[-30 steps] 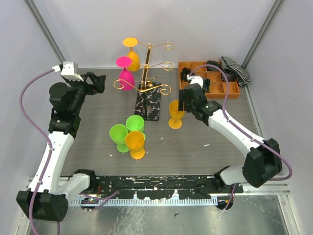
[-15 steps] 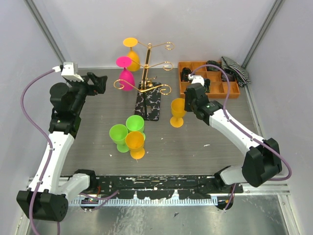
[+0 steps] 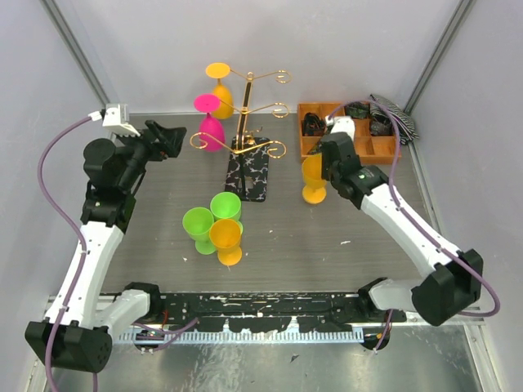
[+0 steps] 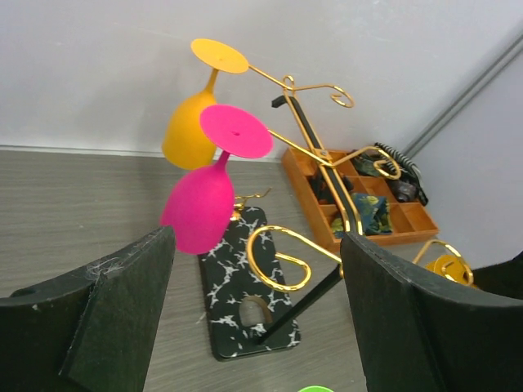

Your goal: Place the wine glass upside down on the wine glass rack

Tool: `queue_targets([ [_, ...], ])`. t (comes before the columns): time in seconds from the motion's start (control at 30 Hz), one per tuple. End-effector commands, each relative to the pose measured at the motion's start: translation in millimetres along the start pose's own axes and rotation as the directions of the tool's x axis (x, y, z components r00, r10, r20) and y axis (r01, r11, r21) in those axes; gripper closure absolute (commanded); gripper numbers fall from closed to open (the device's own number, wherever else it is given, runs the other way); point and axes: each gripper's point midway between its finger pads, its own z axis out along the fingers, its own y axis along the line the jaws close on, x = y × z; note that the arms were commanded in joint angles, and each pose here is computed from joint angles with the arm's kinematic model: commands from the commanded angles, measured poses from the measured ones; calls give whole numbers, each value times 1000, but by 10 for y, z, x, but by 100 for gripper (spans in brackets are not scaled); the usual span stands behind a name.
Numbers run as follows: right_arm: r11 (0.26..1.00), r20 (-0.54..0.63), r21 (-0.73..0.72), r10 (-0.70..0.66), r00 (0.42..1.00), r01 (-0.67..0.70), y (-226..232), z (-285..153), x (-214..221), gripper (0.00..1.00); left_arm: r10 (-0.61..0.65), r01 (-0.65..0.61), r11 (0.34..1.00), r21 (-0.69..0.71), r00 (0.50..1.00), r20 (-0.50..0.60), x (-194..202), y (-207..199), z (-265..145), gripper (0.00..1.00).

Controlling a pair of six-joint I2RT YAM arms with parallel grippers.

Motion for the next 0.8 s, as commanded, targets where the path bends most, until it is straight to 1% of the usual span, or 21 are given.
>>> queue_targets([
  [0.0,966,257,256,-39,966,-30,-636,-610,-906,99,-98,96,995,38,994,47,-278,-215,-70,12],
  [0.07,957,331,289,-69,941,-32,-729,-806,-1213,100,-145,143,989,32,986,77,-366,-224,-68,11],
  [0.13,966,428,255,-79,901,-36,-709,-990,-1527,99,-197,195,980,34,975,102,-452,-250,-63,10],
  [0.17,973,488,226,-74,870,-44,-685,-1098,-1688,99,-226,223,974,37,968,109,-483,-264,-55,9],
  [0.2,981,545,191,-69,836,-43,-649,-1202,-1831,99,-255,252,967,41,960,113,-507,-277,-47,9],
  [0.27,995,660,99,-41,750,-33,-542,-1426,-2101,100,-328,324,945,51,937,121,-543,-302,-26,8],
  [0.37,998,801,-27,-8,599,49,-314,-1748,-2402,99,-450,443,893,79,886,112,-544,-345,25,6],
  [0.43,990,855,-76,5,518,116,-151,-1908,-2541,99,-539,532,842,95,838,83,-484,-373,79,5],
  [0.47,984,876,-94,10,483,151,-60,-1980,-2587,99,-586,579,809,106,807,66,-457,-393,107,5],
  [0.5,979,901,-107,20,434,175,16,-2086,-2653,100,-636,628,770,119,770,49,-432,-414,133,5],
  [0.53,968,921,-103,6,390,227,132,-2160,-2672,100,-677,669,732,132,735,32,-407,-435,153,6],
  [0.57,963,939,-94,1,343,254,228,-2251,-2688,100,-734,725,673,145,679,14,-397,-458,166,6],
  [0.6,958,955,-80,-6,296,275,321,-2338,-2693,99,-769,760,631,156,639,1,-390,-474,178,7],
  [0.77,927,994,18,-57,94,376,884,-2608,-2568,99,-872,859,476,187,489,-30,-434,-524,149,7],
])
